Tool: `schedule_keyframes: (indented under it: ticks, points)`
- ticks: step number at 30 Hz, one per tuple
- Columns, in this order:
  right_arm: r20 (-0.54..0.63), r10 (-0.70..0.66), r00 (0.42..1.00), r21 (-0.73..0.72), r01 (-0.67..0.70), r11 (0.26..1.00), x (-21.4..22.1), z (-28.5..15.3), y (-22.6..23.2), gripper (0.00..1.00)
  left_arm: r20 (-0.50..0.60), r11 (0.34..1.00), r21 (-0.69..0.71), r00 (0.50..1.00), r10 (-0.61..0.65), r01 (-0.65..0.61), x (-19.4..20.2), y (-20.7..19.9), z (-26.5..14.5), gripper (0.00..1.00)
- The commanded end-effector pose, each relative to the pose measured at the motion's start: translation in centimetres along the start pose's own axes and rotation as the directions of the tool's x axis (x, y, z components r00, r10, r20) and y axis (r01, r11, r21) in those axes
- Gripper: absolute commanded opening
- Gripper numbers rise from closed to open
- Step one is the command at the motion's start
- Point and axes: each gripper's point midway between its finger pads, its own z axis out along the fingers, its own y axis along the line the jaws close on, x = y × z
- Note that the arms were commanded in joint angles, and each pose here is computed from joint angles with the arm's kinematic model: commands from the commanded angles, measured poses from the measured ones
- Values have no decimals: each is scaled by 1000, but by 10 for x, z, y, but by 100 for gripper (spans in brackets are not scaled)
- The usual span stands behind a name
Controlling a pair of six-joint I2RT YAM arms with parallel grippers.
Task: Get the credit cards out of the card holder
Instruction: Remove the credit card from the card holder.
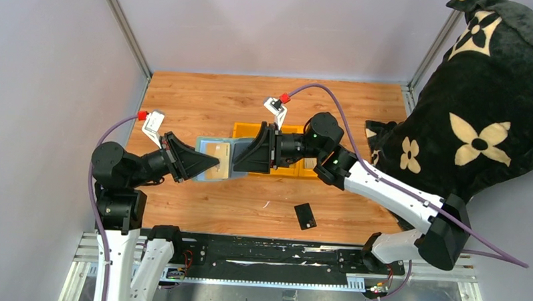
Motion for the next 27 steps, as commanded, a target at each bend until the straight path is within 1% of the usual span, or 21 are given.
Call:
schedule_keyframes:
  ticks: [1, 7, 10, 17, 18, 21, 22, 24, 27]
  points:
    - [-2, 23, 1000, -99, -23, 995, 3, 7, 17, 51, 13, 996, 61, 998, 61, -61, -6, -25, -4, 0]
    - [-13, 39, 999, -137, -41, 990, 6, 14, 19, 46, 7, 995, 78, 998, 57, -57, -5, -29, -5, 0]
    - [-17, 47, 999, -156, -49, 986, 7, 19, 20, 40, 7, 996, 77, 999, 54, -54, -4, -28, -5, 0]
    - [-12, 83, 996, -218, -84, 972, 5, 25, 24, 19, 8, 996, 73, 999, 43, -44, -3, -27, -5, 0]
    - [-11, 88, 996, -219, -89, 972, 5, 25, 23, 14, 5, 996, 74, 999, 42, -42, -3, -27, -5, 0]
    - [-8, 88, 996, -216, -88, 972, 6, 23, 23, 2, 1, 996, 74, 999, 39, -39, -2, -27, -5, 6]
    - [-7, 88, 996, -213, -88, 973, 6, 22, 22, 0, 0, 997, 75, 999, 37, -37, -1, -28, -5, 8]
    - [-7, 87, 996, -208, -86, 974, 7, 18, 23, 0, -7, 997, 77, 1000, 29, -29, 0, -28, -6, 13]
    - [-4, 81, 997, -194, -80, 978, 9, 13, 21, 0, -8, 996, 81, 999, 32, -31, 1, -29, -6, 12]
